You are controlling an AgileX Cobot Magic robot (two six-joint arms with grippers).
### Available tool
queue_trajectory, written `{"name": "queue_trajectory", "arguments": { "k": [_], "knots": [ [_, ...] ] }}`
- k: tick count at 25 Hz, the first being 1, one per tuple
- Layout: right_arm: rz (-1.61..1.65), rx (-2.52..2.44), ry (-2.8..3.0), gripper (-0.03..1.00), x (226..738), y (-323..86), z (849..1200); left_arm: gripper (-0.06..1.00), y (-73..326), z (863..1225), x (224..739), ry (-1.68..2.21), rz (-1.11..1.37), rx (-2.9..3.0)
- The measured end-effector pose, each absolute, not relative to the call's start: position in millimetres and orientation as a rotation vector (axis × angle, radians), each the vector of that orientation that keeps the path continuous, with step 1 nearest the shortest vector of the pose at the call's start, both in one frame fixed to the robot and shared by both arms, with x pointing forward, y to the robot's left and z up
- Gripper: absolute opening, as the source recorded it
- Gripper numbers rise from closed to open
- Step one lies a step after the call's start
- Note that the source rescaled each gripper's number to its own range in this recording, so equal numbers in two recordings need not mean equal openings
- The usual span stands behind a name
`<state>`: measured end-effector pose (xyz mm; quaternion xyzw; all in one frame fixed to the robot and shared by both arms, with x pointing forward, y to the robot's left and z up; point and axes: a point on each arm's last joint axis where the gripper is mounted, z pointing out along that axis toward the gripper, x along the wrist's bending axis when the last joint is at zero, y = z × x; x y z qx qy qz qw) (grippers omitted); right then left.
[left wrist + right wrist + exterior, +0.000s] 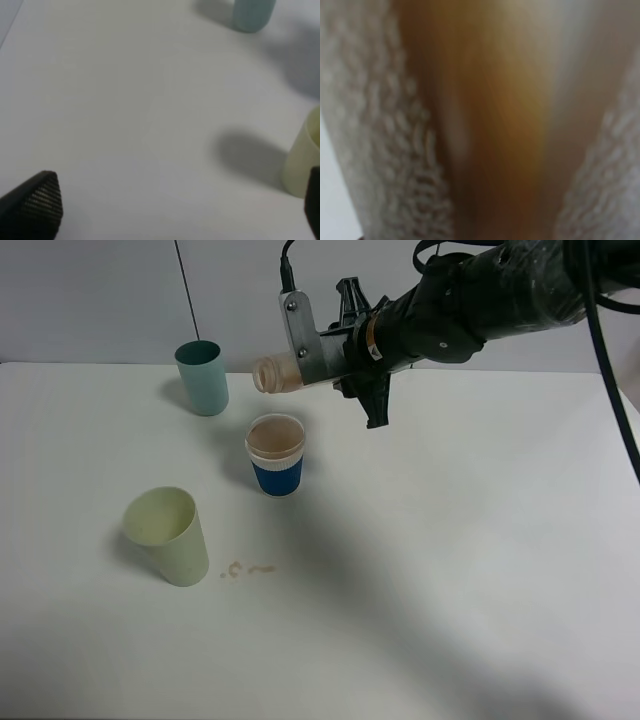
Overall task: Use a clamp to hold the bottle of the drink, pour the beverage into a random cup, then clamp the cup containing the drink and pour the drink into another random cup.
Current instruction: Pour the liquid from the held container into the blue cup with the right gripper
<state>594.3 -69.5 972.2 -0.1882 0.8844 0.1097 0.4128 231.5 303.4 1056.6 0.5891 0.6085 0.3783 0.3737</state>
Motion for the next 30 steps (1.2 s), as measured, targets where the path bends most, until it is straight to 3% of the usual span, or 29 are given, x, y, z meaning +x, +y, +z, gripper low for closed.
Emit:
{"name": "queue_trajectory", "arguments": {
  "k": [30],
  "knots": [
    [0.038,-0.597,2.277,0.01,584.3,-66.3,962.4,0.93,303.4,1056.5,231.6,1.559,0.969,1.509]
  ]
}}
